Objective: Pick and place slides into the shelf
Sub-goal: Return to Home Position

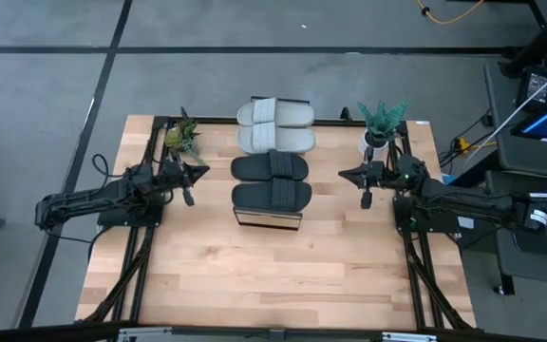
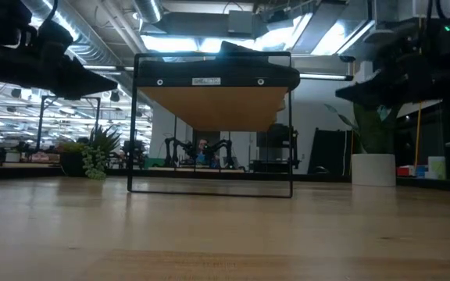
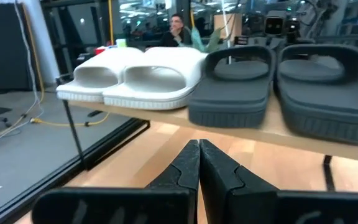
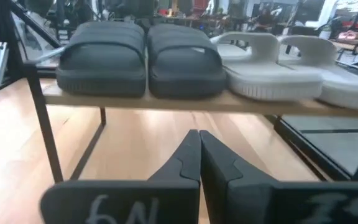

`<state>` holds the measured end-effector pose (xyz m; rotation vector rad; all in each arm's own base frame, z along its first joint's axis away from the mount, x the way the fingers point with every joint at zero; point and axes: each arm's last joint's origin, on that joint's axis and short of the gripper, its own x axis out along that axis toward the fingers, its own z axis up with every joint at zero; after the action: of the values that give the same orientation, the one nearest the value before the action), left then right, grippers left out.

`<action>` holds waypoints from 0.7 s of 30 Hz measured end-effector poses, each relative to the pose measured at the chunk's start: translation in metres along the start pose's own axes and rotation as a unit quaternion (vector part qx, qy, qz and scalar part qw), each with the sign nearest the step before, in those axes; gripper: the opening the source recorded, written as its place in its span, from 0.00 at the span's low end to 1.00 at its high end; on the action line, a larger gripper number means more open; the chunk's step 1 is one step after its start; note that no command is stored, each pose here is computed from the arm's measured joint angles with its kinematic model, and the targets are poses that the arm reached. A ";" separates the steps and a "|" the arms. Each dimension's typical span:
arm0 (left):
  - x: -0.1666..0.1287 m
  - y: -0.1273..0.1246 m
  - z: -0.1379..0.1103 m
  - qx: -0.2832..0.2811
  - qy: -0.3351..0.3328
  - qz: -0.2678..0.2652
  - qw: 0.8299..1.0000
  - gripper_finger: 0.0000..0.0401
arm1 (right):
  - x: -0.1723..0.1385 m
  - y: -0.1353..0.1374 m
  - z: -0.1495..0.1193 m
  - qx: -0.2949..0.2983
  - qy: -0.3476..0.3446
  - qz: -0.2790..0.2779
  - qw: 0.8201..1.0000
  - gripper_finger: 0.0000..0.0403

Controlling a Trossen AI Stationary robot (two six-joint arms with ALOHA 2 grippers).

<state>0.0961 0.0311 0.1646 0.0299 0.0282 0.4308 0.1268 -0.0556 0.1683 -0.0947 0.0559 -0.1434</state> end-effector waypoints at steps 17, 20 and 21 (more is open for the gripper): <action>0.001 0.001 -0.001 -0.001 0.005 0.006 1.000 0.01 | -0.003 -0.001 -0.001 0.034 -0.036 -0.010 0.999 0.01; 0.001 0.001 -0.001 0.000 0.005 0.006 1.000 0.01 | -0.003 -0.001 -0.002 0.067 -0.035 -0.009 0.997 0.03; 0.001 0.001 -0.001 0.000 0.005 0.006 1.000 0.01 | -0.003 -0.001 -0.003 0.080 -0.031 -0.009 0.996 0.04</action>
<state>0.0964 0.0323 0.1639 0.0272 0.0370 0.4423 0.1239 -0.0565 0.1660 0.0605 -0.0179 -0.1615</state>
